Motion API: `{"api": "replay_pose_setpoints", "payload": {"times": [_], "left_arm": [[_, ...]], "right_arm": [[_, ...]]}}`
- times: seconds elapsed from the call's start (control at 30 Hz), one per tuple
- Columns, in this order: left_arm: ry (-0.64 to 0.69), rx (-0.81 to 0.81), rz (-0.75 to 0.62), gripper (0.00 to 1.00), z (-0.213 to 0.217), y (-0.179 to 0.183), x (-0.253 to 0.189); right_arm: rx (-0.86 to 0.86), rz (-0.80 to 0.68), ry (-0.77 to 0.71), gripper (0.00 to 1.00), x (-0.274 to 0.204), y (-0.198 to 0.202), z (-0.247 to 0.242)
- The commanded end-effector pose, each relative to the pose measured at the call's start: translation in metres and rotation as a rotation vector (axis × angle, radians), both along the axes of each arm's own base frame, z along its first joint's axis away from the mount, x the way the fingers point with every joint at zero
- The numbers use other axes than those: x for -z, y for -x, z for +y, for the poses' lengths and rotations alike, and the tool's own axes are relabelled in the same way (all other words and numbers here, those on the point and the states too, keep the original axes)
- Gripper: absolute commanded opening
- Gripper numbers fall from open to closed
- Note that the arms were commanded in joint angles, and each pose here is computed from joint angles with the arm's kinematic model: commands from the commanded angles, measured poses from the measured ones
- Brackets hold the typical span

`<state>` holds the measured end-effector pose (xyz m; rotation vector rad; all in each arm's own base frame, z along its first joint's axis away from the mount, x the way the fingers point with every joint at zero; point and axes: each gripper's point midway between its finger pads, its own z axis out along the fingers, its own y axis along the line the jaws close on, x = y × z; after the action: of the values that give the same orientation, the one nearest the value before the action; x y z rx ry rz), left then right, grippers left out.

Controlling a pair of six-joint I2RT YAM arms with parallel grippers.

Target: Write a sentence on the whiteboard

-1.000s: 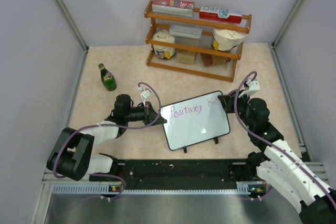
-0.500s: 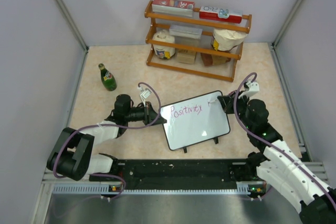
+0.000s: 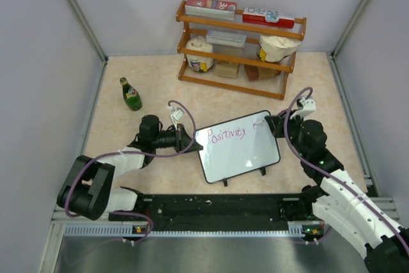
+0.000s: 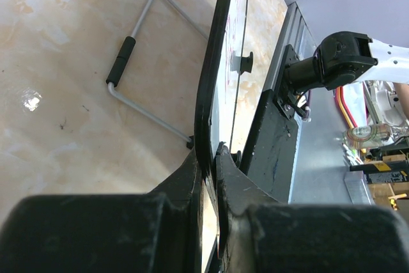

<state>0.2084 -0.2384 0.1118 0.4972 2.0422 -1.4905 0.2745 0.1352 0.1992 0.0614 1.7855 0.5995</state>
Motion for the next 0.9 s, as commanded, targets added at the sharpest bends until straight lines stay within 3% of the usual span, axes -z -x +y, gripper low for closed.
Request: {"api": "replay_pose_setpoints", "payload": {"times": [0.0, 0.87], "left_arm": [[-0.065, -0.037, -0.065, 0.00, 0.004, -0.010, 0.014], [-0.066, -0.040, -0.066, 0.00, 0.004, -0.010, 0.014]], "right_arm": [[0.020, -0.027, 0.011, 0.00, -0.012, -0.007, -0.001], [-0.003, 0.070, 0.038, 0.00, 0.030, 0.017, -0.007]]}}
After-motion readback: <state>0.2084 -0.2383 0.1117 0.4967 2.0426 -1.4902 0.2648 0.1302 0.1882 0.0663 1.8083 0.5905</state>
